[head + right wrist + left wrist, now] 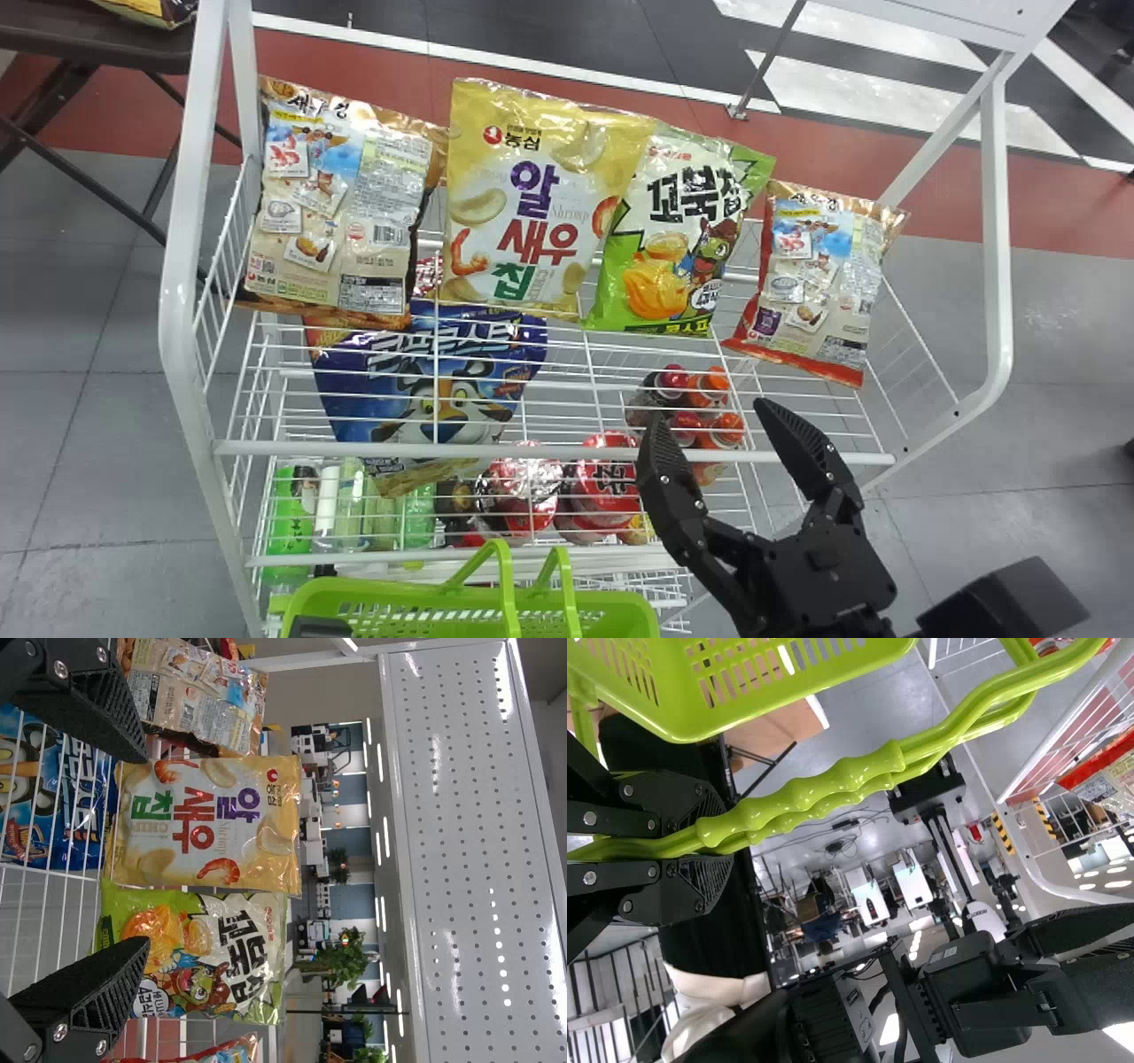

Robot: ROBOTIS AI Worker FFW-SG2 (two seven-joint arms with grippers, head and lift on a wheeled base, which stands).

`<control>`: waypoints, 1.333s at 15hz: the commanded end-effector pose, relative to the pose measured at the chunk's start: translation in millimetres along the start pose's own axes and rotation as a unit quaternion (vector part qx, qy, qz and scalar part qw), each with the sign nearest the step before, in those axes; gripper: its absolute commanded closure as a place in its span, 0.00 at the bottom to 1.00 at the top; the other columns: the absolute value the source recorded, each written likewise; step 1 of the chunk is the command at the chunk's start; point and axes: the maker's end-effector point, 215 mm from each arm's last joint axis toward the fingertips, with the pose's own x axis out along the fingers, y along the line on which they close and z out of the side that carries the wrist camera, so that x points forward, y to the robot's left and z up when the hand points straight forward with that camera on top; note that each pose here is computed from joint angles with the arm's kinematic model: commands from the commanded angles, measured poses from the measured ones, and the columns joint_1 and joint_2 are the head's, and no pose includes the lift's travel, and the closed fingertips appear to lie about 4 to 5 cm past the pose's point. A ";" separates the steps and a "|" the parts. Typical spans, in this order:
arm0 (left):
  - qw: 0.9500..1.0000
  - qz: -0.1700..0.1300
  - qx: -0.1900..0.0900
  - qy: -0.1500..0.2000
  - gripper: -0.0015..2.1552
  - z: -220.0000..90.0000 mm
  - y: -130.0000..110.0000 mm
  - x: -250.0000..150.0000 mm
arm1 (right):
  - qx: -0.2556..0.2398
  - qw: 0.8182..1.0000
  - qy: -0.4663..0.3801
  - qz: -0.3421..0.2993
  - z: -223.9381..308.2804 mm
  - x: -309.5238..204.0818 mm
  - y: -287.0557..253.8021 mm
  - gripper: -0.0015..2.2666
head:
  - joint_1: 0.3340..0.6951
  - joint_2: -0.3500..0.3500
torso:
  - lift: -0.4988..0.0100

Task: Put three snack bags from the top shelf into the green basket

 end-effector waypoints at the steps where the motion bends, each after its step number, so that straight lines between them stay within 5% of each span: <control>1: 1.000 0.000 0.000 -0.001 0.94 -0.2 1.0 0.3 | 0.001 1.000 0.001 0.001 -2.2 0.5 0.5 0.04 | 1.00 0.00 | 0.89; 11: 1.000 0.000 0.001 -0.001 0.94 0.0 0.5 0.6 | 0.007 1.000 0.002 0.012 -9.1 16.6 9.3 0.04 | 1.00 0.00 | 0.89; 20: 1.000 0.004 0.012 0.009 0.94 0.1 1.3 2.7 | 0.002 0.993 0.076 0.091 -64.1 146.0 118.8 0.05 | 1.00 0.00 | 0.89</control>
